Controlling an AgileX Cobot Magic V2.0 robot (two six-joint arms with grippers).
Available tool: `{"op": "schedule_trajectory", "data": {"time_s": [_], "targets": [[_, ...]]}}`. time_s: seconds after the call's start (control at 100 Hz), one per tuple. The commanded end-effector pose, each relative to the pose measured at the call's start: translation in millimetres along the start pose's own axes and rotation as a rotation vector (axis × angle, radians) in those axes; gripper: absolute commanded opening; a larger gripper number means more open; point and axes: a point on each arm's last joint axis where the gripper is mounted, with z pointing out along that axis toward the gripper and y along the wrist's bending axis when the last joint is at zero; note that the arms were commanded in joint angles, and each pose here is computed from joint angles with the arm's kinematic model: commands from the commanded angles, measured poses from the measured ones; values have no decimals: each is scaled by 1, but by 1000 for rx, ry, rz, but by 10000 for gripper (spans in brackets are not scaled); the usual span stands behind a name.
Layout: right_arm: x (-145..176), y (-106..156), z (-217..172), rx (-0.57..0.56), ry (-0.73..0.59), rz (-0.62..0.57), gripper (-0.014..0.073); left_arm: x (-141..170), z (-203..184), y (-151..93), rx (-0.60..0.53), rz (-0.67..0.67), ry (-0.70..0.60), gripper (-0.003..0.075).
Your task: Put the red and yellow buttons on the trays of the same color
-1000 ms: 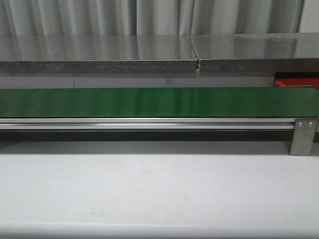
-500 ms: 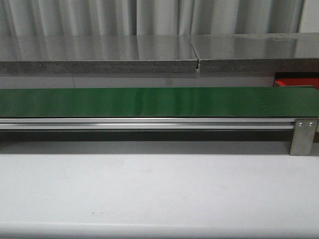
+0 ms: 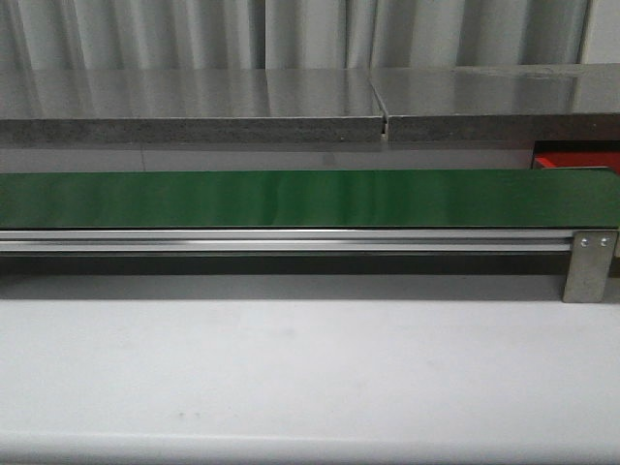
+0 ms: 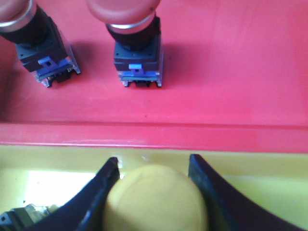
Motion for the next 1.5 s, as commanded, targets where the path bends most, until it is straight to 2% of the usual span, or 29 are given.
{"op": "schedule_trajectory", "data": {"time_s": [0.0,0.08,0.25,0.32,0.61,0.83,0.97,1.15,1.32,1.49], "targets": [[-17,-1,-14,13,-61,-17,97,-14,-4,-1,1,-14,-97,-20],[-17,0,-14,6,-60,-18,188,-14,-4,-1,1,-14,-97,-20],[-18,1,-15,-3,-64,-17,526,-14,-4,-1,1,-14,-97,-20],[-20,2,-18,-2,-74,-14,587,-14,-4,-1,1,-14,-97,-20],[-39,8,-42,19,-155,-19,593,-14,-4,-1,1,-14,-97,-20],[-65,25,-81,4,-278,-41,593,-14,-4,-1,1,-14,-97,-20],[-88,57,-113,7,-372,-126,593,-14,-4,-1,1,-14,-97,-20],[-108,116,-157,57,-508,-245,593,-14,-4,-1,1,-14,-97,-20],[-98,159,-190,102,-599,-288,592,-14,-4,-1,1,-14,-97,-20],[-65,185,-215,40,-623,-324,592,-14,-4,-1,1,-14,-97,-20]]}}
